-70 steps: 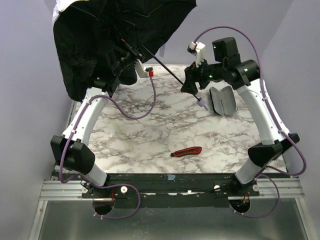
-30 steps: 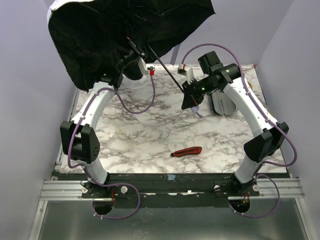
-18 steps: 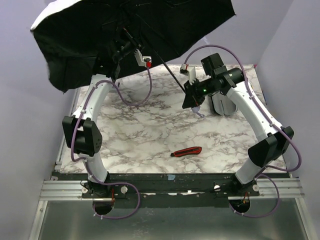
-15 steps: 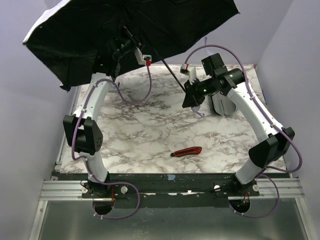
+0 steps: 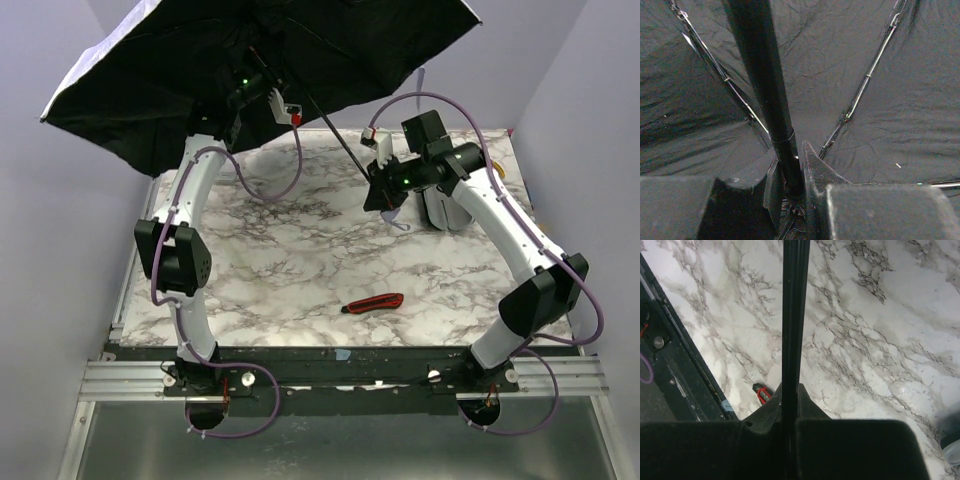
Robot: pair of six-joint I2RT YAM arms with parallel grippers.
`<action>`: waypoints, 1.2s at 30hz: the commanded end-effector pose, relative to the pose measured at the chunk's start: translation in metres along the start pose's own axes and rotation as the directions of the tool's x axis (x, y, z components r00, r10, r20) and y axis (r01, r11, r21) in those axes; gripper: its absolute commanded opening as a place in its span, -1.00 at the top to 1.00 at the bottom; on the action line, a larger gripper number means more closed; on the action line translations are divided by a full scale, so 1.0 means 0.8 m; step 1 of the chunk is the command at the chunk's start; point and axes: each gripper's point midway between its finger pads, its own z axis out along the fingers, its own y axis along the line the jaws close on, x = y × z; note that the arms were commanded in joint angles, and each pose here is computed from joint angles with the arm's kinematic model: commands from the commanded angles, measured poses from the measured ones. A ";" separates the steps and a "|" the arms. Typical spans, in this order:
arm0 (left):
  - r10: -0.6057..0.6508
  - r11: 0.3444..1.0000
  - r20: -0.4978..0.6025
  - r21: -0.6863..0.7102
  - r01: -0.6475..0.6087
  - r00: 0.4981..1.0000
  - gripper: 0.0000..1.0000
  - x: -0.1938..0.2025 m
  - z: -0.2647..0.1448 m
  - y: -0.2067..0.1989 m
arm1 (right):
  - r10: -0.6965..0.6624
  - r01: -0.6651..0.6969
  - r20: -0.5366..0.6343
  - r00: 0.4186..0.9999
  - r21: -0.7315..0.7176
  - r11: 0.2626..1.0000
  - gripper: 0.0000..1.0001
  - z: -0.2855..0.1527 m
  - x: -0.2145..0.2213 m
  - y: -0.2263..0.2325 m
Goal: Open the umbrella
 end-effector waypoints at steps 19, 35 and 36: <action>0.129 0.991 -0.591 0.093 -0.092 0.796 0.66 0.192 -0.159 0.012 | 0.019 -0.054 -0.148 0.989 -0.235 0.970 0.99 -0.056 0.058 0.090; 0.024 1.000 -0.233 0.016 -0.021 0.972 0.24 -0.007 -0.055 0.001 | 0.174 -0.090 0.235 0.956 -0.330 0.940 0.99 -0.055 -0.064 0.107; 0.019 1.000 -0.209 0.016 -0.016 0.978 0.22 -0.018 -0.051 0.000 | 0.181 -0.088 0.257 0.949 -0.336 0.938 0.99 -0.057 -0.070 0.109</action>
